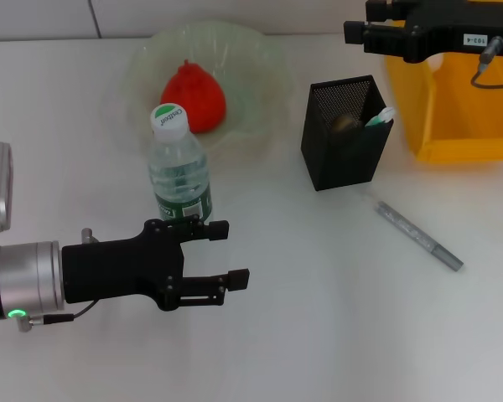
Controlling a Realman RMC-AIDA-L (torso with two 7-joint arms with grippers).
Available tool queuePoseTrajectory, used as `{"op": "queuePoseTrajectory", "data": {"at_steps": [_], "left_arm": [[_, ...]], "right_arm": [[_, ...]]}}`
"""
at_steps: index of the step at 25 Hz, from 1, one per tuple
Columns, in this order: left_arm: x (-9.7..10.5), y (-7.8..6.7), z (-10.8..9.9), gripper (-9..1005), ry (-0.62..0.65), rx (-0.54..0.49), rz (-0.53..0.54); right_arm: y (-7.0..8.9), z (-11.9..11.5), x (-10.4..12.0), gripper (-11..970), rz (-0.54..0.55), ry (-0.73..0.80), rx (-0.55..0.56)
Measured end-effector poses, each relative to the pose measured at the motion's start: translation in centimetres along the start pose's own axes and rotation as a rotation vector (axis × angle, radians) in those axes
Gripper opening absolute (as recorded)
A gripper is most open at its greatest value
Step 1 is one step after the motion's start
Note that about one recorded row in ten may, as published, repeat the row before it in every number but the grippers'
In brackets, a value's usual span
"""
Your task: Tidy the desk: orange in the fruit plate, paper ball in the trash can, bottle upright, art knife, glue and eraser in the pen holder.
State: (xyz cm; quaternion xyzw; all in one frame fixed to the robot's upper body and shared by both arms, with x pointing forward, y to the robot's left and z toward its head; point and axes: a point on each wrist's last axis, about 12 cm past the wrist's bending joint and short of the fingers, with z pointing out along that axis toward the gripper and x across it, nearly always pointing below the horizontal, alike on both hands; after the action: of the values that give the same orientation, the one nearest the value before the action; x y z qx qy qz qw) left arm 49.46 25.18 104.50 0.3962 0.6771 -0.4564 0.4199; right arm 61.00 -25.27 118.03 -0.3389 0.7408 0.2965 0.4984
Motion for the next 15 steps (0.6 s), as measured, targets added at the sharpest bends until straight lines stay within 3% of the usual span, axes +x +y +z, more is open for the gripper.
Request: {"op": "queuePoseTrajectory", "data": {"at_steps": [5,8,15], "left_arm": [[0.0,0.0,0.0,812,0.0,0.001,-0.002],[0.0,-0.1,0.0,812,-0.002,0.003,-0.002],[-0.1,0.0,0.0,812,-0.003,0.004,0.002]], "right_arm": [[0.3,-1.1,-0.4,473,0.01,0.001,0.004],[1.2,-2.5,-1.7,517,-0.004,0.076,-0.024],[4.2,-5.0,-4.0,516,-0.025,0.545,0.031]]}}
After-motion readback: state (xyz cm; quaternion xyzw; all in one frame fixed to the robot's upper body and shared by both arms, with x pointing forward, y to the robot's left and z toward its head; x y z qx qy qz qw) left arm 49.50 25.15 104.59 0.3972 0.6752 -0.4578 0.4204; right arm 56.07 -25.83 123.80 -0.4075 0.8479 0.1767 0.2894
